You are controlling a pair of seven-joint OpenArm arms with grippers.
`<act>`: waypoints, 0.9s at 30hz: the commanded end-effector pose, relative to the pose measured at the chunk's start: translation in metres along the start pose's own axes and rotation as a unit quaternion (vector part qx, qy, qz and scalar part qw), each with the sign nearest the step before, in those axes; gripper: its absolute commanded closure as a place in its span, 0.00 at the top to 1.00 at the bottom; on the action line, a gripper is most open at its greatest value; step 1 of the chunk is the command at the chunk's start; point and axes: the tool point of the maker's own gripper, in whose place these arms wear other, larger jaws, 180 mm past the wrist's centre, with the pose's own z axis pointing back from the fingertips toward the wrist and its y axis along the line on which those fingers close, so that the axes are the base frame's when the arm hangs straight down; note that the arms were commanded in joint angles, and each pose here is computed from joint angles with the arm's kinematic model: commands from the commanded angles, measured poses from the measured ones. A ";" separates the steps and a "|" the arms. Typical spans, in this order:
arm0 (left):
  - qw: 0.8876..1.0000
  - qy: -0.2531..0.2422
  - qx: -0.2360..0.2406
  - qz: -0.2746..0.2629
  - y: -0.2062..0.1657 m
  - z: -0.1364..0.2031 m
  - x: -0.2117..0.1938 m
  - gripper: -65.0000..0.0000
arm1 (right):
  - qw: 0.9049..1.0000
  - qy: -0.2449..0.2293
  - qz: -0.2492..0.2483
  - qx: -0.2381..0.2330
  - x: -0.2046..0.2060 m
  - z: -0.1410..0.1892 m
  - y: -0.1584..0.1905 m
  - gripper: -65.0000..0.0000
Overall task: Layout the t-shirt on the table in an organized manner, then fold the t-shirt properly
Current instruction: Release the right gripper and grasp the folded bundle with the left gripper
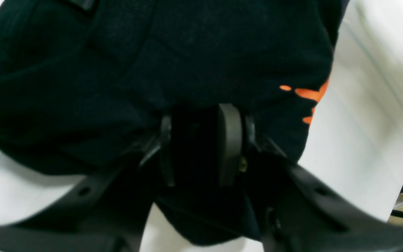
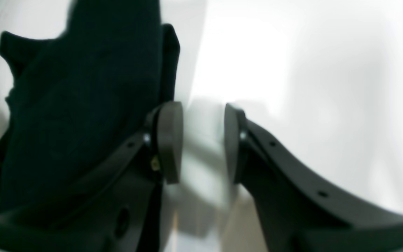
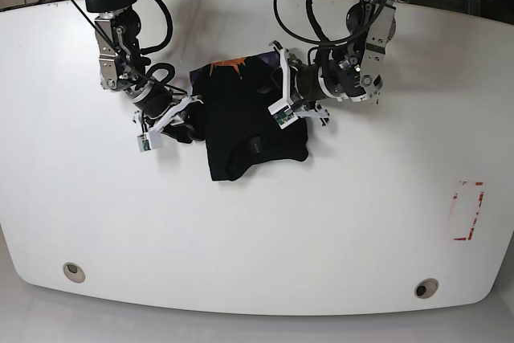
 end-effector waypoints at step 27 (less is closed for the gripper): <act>0.984 -0.135 0.086 -0.077 0.029 0.041 0.154 0.23 | 0.989 -0.095 0.109 -0.015 0.108 0.068 0.017 0.30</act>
